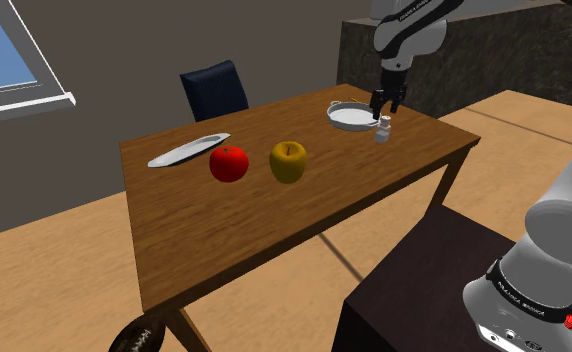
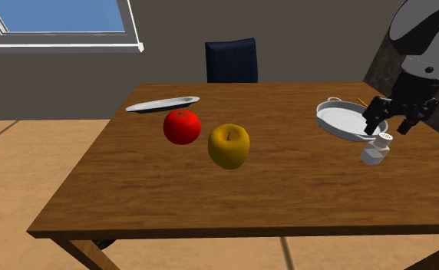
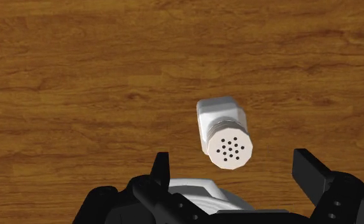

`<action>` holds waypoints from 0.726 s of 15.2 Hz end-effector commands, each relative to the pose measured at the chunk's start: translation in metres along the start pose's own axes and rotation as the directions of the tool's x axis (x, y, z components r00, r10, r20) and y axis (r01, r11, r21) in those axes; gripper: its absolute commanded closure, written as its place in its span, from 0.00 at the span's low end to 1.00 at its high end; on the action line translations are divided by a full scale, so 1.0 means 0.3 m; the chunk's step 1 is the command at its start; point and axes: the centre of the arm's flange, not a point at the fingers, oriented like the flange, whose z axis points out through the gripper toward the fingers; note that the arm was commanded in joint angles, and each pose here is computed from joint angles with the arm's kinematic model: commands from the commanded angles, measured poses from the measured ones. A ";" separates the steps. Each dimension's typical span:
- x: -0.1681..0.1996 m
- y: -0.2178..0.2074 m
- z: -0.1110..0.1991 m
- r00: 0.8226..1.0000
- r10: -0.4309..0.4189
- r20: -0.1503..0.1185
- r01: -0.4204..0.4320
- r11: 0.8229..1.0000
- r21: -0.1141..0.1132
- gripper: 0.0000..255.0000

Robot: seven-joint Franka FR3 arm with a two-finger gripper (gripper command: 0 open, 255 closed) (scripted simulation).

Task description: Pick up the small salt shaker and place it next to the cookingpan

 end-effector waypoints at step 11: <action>0.000 0.000 -0.167 1.000 0.000 0.000 0.000 1.000 0.000 0.00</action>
